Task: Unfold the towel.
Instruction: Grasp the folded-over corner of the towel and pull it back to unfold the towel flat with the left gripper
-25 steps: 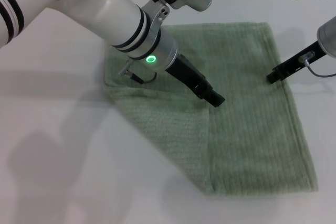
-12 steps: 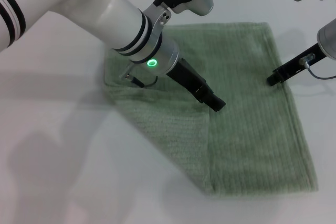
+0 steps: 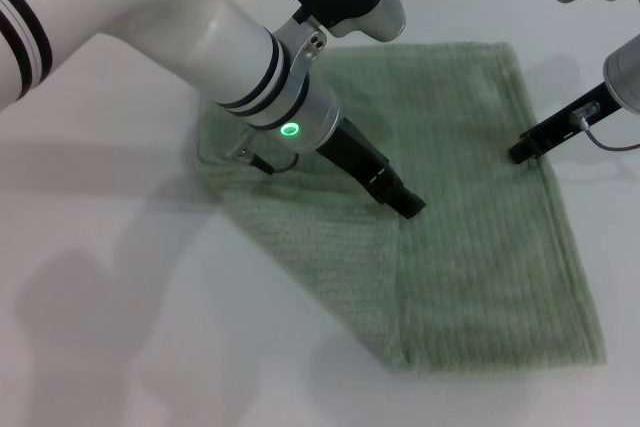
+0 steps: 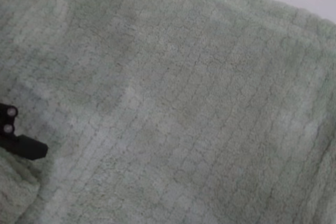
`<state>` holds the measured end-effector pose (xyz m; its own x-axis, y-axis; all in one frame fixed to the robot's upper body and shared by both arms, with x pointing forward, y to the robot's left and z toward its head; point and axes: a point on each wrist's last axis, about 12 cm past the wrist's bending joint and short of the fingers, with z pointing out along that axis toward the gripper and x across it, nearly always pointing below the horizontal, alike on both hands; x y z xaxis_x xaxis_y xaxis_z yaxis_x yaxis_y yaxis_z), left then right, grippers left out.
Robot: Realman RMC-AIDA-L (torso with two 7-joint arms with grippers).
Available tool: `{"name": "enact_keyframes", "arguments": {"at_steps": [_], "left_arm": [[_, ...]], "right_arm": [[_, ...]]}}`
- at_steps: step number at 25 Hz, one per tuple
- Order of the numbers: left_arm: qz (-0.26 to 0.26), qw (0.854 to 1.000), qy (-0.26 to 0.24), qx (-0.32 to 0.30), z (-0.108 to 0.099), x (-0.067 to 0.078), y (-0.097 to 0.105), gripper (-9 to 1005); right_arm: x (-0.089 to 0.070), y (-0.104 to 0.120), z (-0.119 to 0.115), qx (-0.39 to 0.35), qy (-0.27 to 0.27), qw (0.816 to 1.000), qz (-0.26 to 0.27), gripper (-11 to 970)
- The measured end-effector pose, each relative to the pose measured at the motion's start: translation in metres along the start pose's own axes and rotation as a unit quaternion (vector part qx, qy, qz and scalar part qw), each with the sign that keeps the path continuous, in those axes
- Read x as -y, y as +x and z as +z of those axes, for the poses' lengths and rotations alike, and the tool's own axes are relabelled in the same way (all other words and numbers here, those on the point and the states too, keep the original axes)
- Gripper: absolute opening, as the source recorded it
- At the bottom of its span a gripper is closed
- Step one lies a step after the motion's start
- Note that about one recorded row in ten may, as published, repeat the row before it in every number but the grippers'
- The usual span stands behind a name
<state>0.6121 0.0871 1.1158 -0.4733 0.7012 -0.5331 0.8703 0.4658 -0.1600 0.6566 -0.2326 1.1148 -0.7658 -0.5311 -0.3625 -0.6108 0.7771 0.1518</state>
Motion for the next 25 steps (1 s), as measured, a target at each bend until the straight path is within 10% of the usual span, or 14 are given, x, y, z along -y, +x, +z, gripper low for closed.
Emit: {"name": "enact_keyframes", "arguments": {"at_steps": [14, 25], "left_arm": [[0.012, 1.000, -0.004, -0.010, 0.0041, 0.0021, 0.0001, 795], [0.023, 1.000, -0.005, -0.018, 0.0062, 0.0038, 0.0016, 350]], "right_arm": [[0.0005, -0.0006, 0.0000, 0.002, 0.003, 1.000, 0.000, -2], [0.0006, -0.0007, 0.0000, 0.002, 0.003, 1.000, 0.000, -3]]}}
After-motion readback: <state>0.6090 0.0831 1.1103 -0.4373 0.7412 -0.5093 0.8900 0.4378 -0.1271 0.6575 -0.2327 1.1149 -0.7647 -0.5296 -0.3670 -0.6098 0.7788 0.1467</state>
